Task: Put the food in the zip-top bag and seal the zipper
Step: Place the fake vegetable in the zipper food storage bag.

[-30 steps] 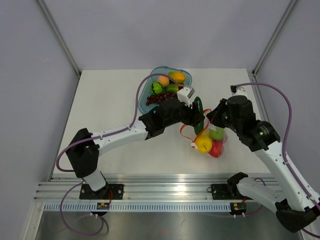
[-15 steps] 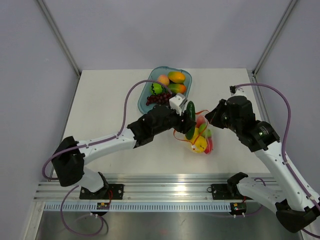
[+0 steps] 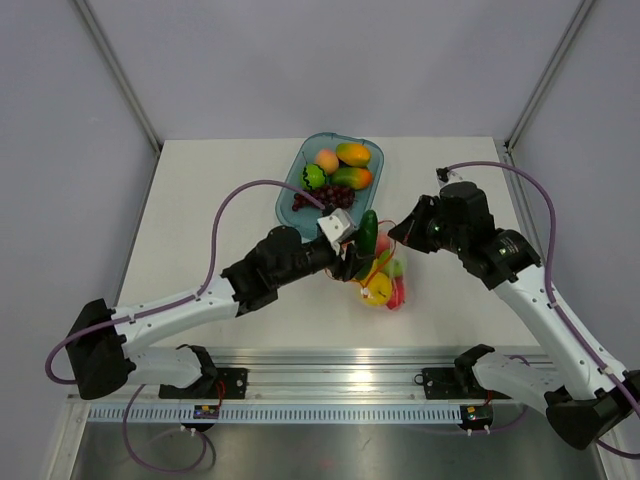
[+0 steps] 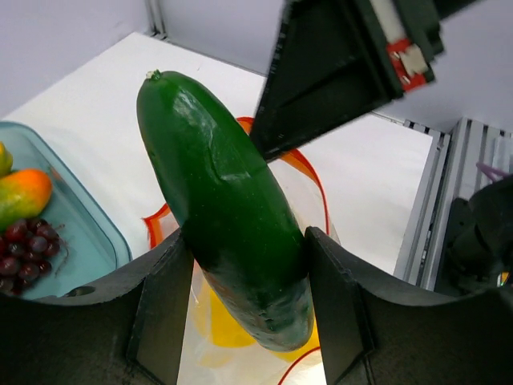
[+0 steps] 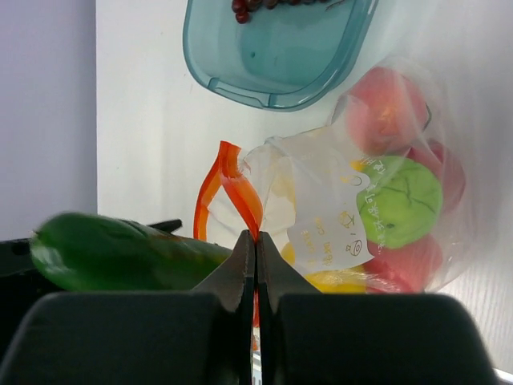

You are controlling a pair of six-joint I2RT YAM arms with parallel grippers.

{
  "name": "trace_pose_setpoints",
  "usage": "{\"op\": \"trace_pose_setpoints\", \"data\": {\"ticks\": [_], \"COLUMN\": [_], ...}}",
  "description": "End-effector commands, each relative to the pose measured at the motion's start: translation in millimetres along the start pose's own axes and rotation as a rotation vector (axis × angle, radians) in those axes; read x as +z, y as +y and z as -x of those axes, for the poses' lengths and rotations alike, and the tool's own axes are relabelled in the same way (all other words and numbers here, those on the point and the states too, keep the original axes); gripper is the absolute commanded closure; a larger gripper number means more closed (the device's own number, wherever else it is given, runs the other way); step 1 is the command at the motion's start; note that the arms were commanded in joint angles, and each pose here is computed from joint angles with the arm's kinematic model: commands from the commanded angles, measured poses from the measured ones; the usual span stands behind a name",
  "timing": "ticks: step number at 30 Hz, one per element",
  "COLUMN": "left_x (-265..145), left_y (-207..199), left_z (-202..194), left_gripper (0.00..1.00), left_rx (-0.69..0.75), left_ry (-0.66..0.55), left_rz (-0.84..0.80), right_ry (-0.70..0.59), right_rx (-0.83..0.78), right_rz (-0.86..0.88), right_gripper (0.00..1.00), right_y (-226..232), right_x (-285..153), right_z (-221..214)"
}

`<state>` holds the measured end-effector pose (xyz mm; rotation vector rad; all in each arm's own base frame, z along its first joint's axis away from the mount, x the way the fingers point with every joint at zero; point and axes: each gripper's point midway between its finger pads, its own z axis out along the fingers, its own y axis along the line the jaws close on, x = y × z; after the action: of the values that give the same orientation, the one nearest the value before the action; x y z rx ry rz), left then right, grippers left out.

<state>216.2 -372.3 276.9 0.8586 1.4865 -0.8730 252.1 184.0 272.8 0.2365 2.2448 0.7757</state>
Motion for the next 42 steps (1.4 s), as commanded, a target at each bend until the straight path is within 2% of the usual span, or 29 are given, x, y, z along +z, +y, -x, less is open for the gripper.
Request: {"op": "trace_pose_setpoints", "data": {"ticks": [1, 7, 12, 20, 25, 28, 30, 31, 32, 33, 37, 38, 39, 41, 42], "left_x": [-9.3, -12.2, -7.4, -2.5, 2.6, 11.8, 18.8, 21.2, 23.1, 25.7, 24.1, 22.6, 19.6, 15.4, 12.7], "left_y": [-19.1, -22.8, -19.6, -24.1, -15.7, -10.0, -7.1, -5.9, -5.4, -5.4, -5.5, -5.1, -4.2, -5.4, -6.8], "left_z": [18.4, -3.7, -17.8, -28.3, -19.1, -22.4, -37.9, -36.3, -38.4, -43.3, -39.8, -38.4, -32.9, -29.9, -26.8], "left_gripper": [1.0, 1.0, 1.0, 1.0, 1.0, 1.0, 0.97, 0.92, 0.82, 0.53, 0.34, 0.15, 0.09, 0.09, 0.01], "left_rx": [0.162, 0.238, 0.265, 0.289, 0.314, 0.333, 0.328, 0.32, 0.309, 0.295, 0.262, 0.262, 0.261, 0.258, 0.252], "left_ry": [-0.101, -0.072, 0.001, 0.086, 0.068, 0.114, 0.18, 0.192, 0.205, 0.222, 0.209, 0.205, 0.192, 0.191, 0.187], "left_rz": [-0.1, -0.128, -0.127, -0.172, -0.126, -0.109, -0.108, -0.101, -0.1, -0.101, -0.083, -0.079, -0.072, -0.073, -0.077], "right_ry": [-0.048, -0.035, -0.03, -0.012, -0.009, -0.006, -0.006, -0.007, -0.006, -0.01, -0.017, -0.021, -0.02, -0.029, -0.031], "right_rx": [0.009, 0.027, 0.04, 0.045, 0.044, 0.048, 0.046, 0.048, 0.048, 0.047, 0.041, 0.039, 0.035, 0.034, 0.031], "right_rz": [0.154, 0.23, 0.244, 0.299, 0.318, 0.322, 0.326, 0.325, 0.324, 0.327, 0.308, 0.303, 0.292, 0.282, 0.274], "right_gripper": [1.0, 0.99, 0.99, 0.99, 0.99, 0.99, 0.99, 0.99, 0.99, 0.99, 0.99, 0.99, 0.99, 0.99, 0.99], "right_y": [40.1, 53.7, 54.9, 63.6, 66.3, 66.3, 66.1, 65.8, 65.4, 65.6, 61.6, 60.4, 58.1, 56.0, 54.4], "right_x": [-14.4, -20.7, -26.8, -38.4, -45.1, -48.1, -50.7, -51.1, -51.6, -53.4, -56.7, -57.5, -58.0, -59.3, -58.8], "right_z": [21.3, 18.6, 16.4, 11.6, 10.0, 8.7, 7.0, 7.2, 6.7, 7.5, 6.8, 7.0, 6.2, 7.5, 7.5]}}
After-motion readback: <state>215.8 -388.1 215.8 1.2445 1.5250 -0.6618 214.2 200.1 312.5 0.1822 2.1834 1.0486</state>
